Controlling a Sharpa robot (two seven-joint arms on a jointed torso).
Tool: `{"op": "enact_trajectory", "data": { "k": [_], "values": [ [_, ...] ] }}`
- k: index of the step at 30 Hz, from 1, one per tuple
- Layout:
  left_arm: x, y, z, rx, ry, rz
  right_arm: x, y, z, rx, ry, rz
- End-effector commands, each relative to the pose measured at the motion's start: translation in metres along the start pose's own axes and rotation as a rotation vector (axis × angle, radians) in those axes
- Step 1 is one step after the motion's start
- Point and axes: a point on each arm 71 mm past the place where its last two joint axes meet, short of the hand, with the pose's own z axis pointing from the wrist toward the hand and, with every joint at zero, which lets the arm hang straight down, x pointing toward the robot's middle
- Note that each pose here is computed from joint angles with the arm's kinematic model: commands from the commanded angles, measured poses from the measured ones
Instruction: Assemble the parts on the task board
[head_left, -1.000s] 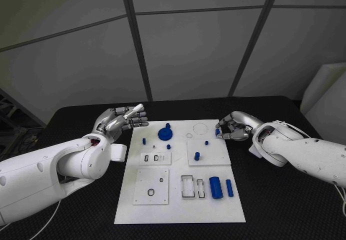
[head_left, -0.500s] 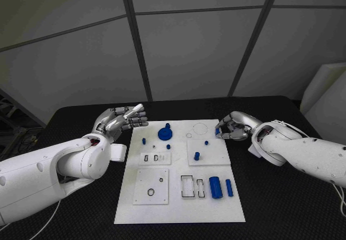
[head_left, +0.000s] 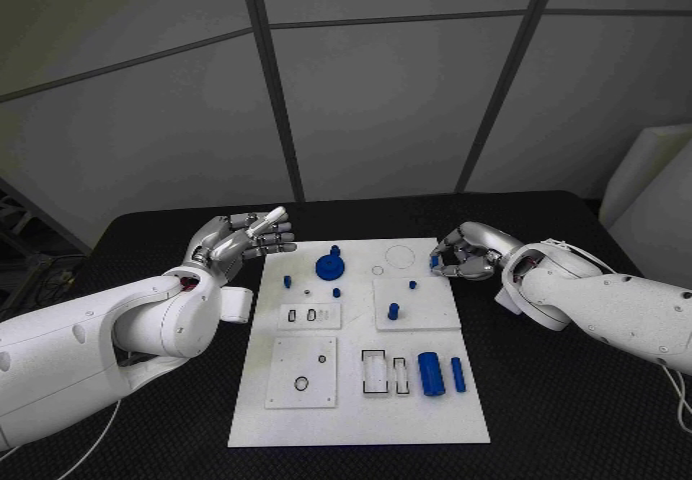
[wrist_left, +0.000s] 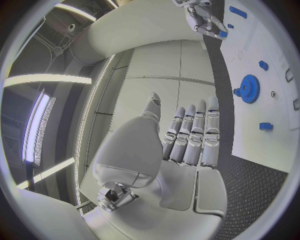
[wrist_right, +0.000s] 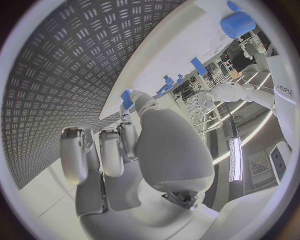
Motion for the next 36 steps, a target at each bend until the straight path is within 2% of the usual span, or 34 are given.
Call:
{"op": "enact_trajectory", "data": {
  "k": [1,15,23,26,36],
  "values": [
    [0.0014,-0.0016,0.0000,0.013,0.013,0.001,-0.001,0.001,0.001,0.000,-0.002,-0.004],
    [0.0002,-0.0018,-0.0003,0.013,0.010,0.003,-0.005,0.005,-0.001,-0.016,-0.076,0.013],
    [-0.0018,-0.0015,0.0004,0.012,0.006,0.005,-0.005,0.019,-0.007,-0.033,-0.098,0.045],
    [-0.0026,-0.0013,0.0007,0.012,0.004,0.006,-0.003,0.031,-0.009,-0.051,-0.094,0.061],
    [-0.0042,-0.0003,0.0027,0.010,-0.001,0.007,0.016,0.093,-0.005,-0.146,-0.054,0.061]
  ]
}}
